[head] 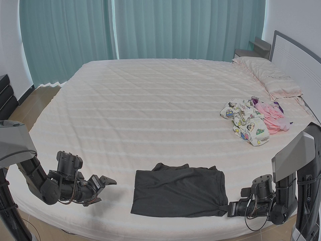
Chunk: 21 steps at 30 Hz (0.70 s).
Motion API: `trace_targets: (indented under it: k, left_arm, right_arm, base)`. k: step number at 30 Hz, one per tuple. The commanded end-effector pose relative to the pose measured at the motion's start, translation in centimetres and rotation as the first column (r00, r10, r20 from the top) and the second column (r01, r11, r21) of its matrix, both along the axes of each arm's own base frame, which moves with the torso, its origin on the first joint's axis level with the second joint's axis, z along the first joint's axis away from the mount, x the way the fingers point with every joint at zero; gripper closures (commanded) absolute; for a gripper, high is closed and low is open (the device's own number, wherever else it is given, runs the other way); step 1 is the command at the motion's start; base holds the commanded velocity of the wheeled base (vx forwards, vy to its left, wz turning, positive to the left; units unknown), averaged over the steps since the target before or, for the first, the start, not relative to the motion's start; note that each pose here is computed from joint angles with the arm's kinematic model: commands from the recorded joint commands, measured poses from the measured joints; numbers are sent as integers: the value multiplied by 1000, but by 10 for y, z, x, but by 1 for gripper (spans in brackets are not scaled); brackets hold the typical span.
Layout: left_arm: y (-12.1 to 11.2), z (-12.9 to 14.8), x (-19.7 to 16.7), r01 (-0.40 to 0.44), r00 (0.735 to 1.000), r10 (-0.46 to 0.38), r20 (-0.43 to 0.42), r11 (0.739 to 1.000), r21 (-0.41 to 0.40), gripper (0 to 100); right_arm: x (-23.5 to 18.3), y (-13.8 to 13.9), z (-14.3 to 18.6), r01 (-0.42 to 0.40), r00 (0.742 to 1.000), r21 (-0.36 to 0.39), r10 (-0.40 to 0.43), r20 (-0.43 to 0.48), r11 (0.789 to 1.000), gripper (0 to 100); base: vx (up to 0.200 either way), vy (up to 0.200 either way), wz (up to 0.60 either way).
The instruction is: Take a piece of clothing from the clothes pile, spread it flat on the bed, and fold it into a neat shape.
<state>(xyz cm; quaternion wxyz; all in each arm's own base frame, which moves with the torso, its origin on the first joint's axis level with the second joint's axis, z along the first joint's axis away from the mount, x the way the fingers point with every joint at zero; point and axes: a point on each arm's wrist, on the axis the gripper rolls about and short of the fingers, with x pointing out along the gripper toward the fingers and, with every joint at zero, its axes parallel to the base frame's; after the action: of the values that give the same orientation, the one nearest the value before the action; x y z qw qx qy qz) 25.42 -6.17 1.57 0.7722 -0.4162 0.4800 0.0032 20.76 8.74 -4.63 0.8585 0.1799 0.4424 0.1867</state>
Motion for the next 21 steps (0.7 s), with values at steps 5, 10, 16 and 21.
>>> trace_targets:
  k: [5,10,16,21]
  left_arm:
    - [0,0,0,0,1000,0,0,1000,-1,0]
    - [0,0,0,-1,1000,1,0,1000,1,0]
    - [0,0,0,-1,1000,1,1,1000,0,0]
    - [0,0,0,-1,1000,1,1,1000,0,0]
  right_arm:
    - [-1,-1,-1,-2,1000,-5,2,-6,1000,0]
    - [7,-6,11,34,997,26,-36,72,999,0]
    - [20,-11,21,70,989,71,-79,126,995,0]
    - [13,-1,26,54,992,110,-66,106,992,0]
  base:
    - [0,0,0]
    - [0,0,0]
    - [0,0,0]
    - [0,0,0]
